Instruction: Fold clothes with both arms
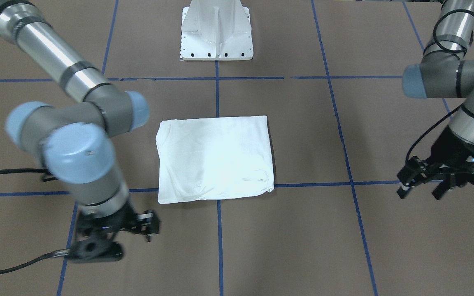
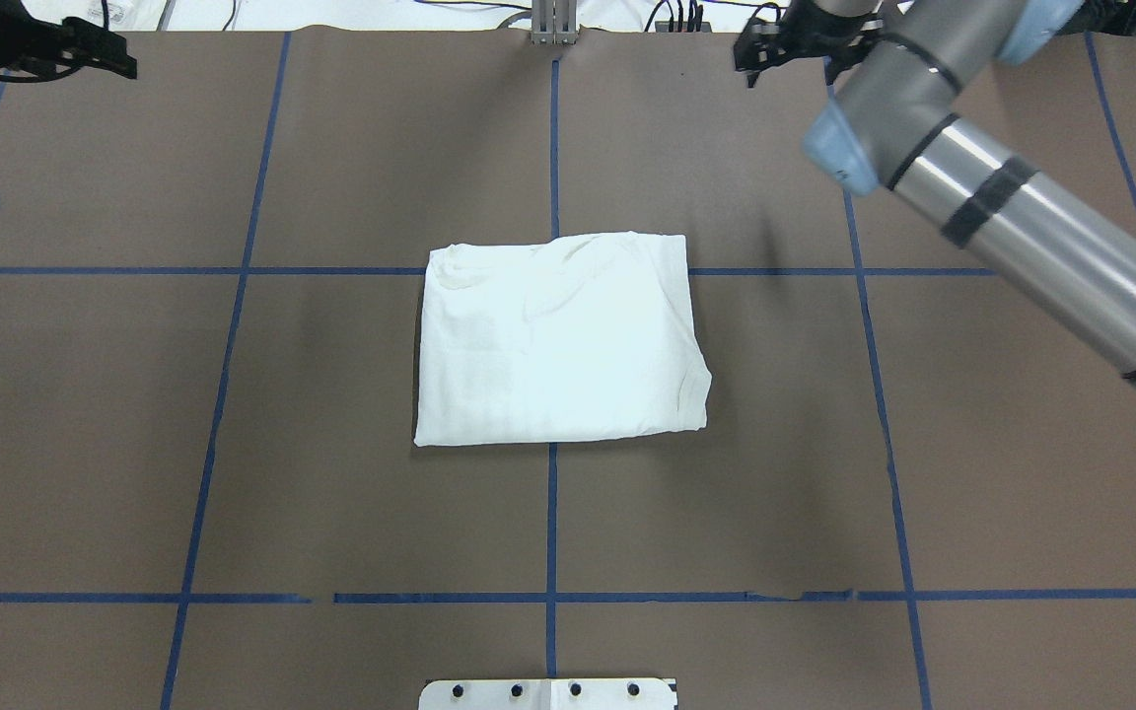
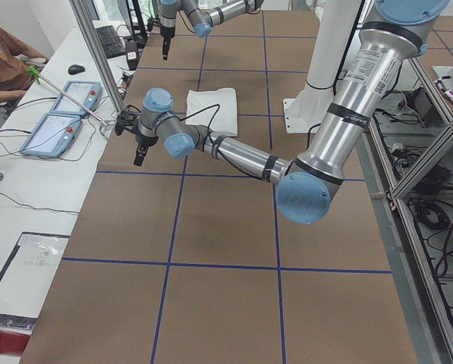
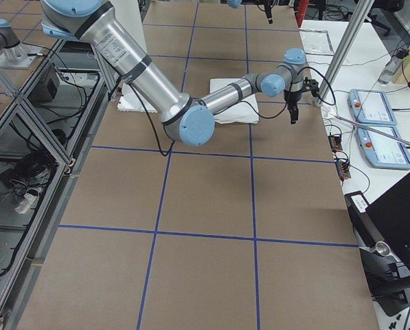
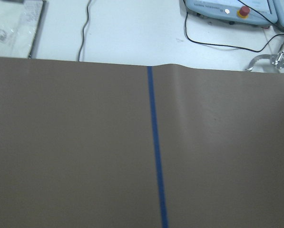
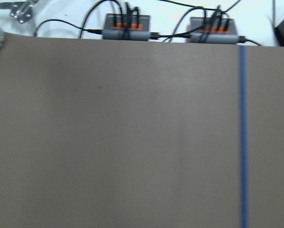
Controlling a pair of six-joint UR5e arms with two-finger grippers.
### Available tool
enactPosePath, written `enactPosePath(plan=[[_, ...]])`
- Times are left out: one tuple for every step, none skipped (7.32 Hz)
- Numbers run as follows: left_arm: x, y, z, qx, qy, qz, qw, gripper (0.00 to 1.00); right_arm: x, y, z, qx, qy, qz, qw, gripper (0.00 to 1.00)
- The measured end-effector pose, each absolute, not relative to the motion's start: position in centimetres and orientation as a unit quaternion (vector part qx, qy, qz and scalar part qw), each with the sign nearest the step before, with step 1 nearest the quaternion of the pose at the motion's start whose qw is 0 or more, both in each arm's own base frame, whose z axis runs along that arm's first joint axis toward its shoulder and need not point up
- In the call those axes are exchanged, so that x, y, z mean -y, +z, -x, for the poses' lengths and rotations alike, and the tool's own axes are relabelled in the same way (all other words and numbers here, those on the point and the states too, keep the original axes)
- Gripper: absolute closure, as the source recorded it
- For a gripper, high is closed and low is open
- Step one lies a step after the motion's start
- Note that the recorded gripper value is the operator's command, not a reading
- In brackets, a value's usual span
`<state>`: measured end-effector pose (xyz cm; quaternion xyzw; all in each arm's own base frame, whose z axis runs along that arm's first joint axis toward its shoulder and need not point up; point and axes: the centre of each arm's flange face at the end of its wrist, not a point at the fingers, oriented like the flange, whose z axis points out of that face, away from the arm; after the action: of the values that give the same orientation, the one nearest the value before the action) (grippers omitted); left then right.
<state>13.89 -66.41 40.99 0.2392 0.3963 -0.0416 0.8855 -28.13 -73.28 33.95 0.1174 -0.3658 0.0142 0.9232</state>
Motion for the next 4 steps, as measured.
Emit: enactPosePath(plan=[[67.3,42.3,-8.5,-0.359,-0.008,-0.262,0.896,0.00,72.7,40.8,18.9,0.366,-0.010,-0.114,0.924,0.00],[67.2,43.9,-3.5,-0.337,0.015,-0.276,0.900,0.00,70.9,47.4,10.9,0.363,-0.022,-0.108,0.925,0.00],[66.3,45.5,-0.5,-0.335,0.028,-0.278,0.900,0.00,68.7,52.3,5.5,0.358,-0.014,-0.100,0.928,0.00],[65.4,47.0,0.8,-0.335,0.034,-0.280,0.899,0.00,66.8,55.7,2.6,0.352,-0.004,-0.091,0.932,0.00]])
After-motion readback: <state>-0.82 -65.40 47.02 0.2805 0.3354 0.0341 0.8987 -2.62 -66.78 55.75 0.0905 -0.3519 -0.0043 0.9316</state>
